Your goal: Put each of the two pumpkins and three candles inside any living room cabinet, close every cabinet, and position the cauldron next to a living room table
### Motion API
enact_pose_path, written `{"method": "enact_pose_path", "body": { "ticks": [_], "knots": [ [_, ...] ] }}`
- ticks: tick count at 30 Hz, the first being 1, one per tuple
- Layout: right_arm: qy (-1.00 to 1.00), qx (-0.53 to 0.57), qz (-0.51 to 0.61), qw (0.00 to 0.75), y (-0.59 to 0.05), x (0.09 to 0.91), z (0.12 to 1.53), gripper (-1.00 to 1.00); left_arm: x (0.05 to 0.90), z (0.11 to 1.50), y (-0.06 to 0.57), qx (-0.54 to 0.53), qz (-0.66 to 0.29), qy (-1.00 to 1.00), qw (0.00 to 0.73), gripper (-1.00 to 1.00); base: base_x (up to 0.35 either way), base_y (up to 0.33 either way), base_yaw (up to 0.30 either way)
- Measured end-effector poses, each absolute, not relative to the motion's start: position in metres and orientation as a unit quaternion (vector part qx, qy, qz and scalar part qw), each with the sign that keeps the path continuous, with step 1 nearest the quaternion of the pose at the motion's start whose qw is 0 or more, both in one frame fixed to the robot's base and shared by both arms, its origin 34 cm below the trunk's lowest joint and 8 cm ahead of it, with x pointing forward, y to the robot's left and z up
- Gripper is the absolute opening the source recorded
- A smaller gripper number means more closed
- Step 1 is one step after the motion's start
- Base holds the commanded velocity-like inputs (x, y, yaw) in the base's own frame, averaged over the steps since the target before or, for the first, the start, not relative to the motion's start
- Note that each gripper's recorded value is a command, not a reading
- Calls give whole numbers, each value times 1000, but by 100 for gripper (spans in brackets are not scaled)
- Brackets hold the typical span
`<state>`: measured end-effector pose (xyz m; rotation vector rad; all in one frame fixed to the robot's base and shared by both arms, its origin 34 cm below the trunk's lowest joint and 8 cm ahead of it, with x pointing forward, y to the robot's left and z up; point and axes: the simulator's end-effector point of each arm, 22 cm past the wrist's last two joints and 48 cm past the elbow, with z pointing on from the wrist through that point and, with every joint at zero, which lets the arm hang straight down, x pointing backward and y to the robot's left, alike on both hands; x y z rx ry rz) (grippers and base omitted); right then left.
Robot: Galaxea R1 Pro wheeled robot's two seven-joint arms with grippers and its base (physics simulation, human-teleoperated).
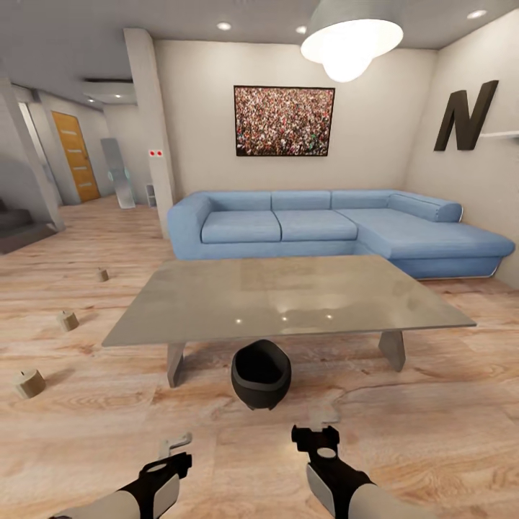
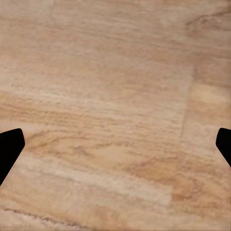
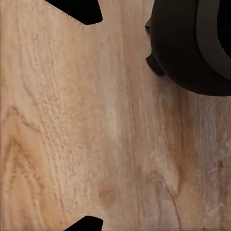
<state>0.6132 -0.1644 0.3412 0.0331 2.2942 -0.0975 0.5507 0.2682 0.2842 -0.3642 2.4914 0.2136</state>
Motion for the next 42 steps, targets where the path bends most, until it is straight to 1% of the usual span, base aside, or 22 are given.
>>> {"method": "enact_pose_path", "body": {
  "ticks": [1, 2, 3, 4, 8, 11, 14, 22, 26, 29, 34, 39, 42],
  "knots": [
    [911, 14, -38, 411, -164, 612, 342, 100, 550, 286, 270, -138, 82, 940, 302, 100, 0, 0, 0],
    [915, 18, -41, 401, -174, 584, 322, 100, 535, 279, 273, -140, 87, 942, 291, 100, 0, 0, 0],
    [912, 22, -42, 408, -178, 573, 318, 100, 535, 280, 275, -140, 90, 942, 291, 100, 0, 0, -151],
    [901, 28, -42, 431, -180, 567, 321, 100, 537, 285, 282, -144, 96, 938, 300, 100, 0, 0, -213],
    [903, 25, -44, 426, -183, 549, 317, 100, 547, 300, 290, -149, 100, 930, 321, 100, -10, 0, -249],
    [901, 26, -44, 431, -184, 548, 323, 100, 550, 308, 290, -150, 100, 929, 324, 100, -120, 0, -271],
    [892, 30, -43, 449, -185, 550, 334, 100, 552, 315, 290, -150, 99, 928, 325, 100, -268, 0, -275],
    [885, 35, -51, 461, -199, 543, 349, 100, 547, 329, 298, -151, 104, 930, 320, 100, -327, 0, -257],
    [884, 36, -56, 463, -207, 537, 354, 100, 527, 325, 302, -150, 109, 934, 305, 100, -333, 0, -86],
    [885, 38, -58, 460, -211, 523, 354, 100, 496, 314, 307, -149, 115, 941, 283, 100, -212, 0, -23],
    [886, 40, -58, 458, -212, 519, 362, 100, 460, 306, 316, -142, 116, 948, 261, 100, -34, 0, -4],
    [886, 42, -59, 459, -214, 522, 373, 100, 454, 310, 308, -135, 94, 952, 257, 100, -4, 0, 1],
    [883, 43, -67, 463, -228, 527, 381, 100, 454, 315, 307, -133, 91, 954, 254, 100, -1, 0, -7]
  ]
}}
